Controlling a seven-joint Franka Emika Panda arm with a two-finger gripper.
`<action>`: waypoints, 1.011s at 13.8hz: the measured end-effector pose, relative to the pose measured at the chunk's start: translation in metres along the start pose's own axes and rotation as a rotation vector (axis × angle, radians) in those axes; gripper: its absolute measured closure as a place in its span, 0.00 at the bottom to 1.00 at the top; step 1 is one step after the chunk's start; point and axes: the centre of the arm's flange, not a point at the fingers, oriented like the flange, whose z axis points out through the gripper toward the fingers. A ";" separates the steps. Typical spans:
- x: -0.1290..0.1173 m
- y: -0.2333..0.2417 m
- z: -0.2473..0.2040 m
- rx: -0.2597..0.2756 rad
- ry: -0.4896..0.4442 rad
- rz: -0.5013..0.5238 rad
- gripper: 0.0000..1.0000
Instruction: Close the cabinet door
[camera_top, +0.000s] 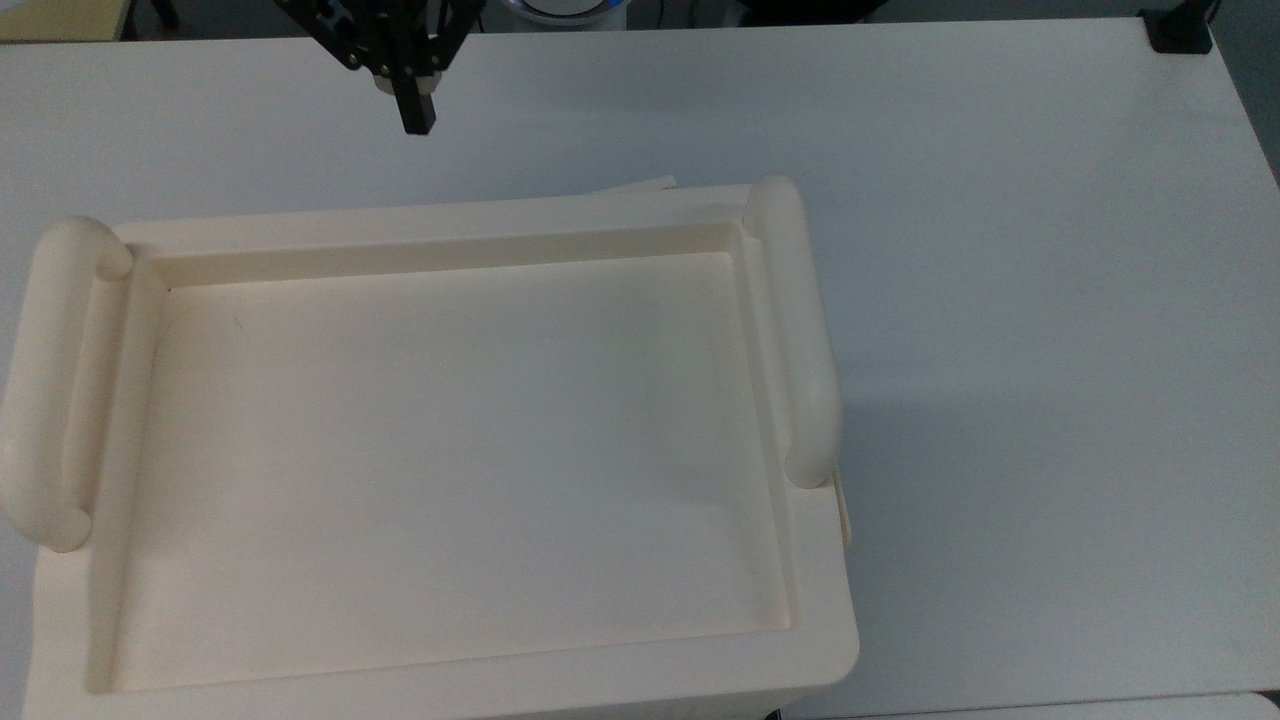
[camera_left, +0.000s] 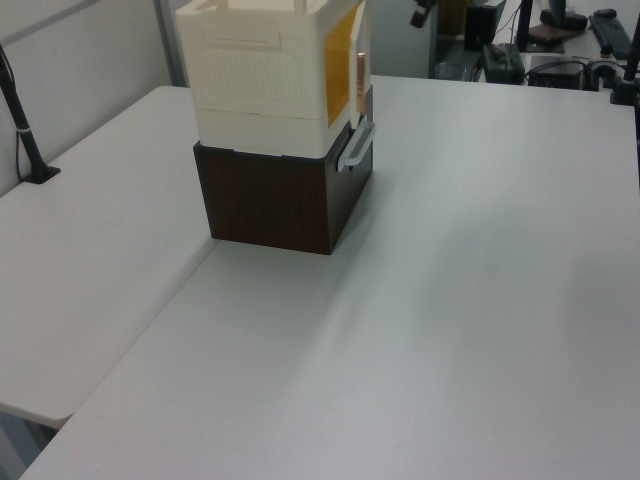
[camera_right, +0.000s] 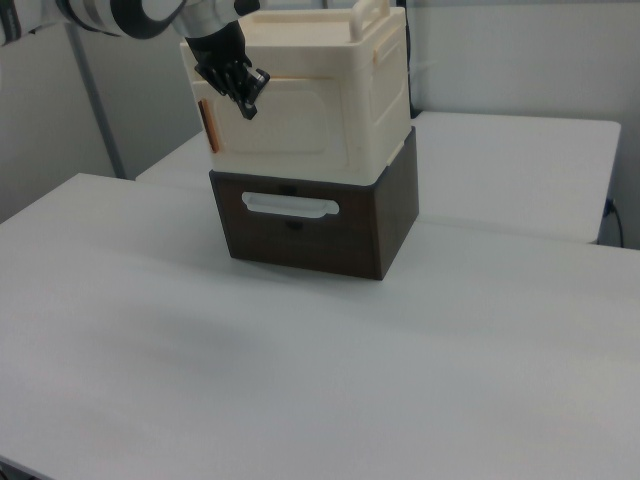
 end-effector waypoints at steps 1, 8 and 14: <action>0.006 -0.008 0.005 0.007 0.041 -0.010 0.99; 0.026 -0.030 0.036 0.023 0.161 -0.037 0.99; 0.035 -0.029 0.043 0.023 0.238 -0.035 0.99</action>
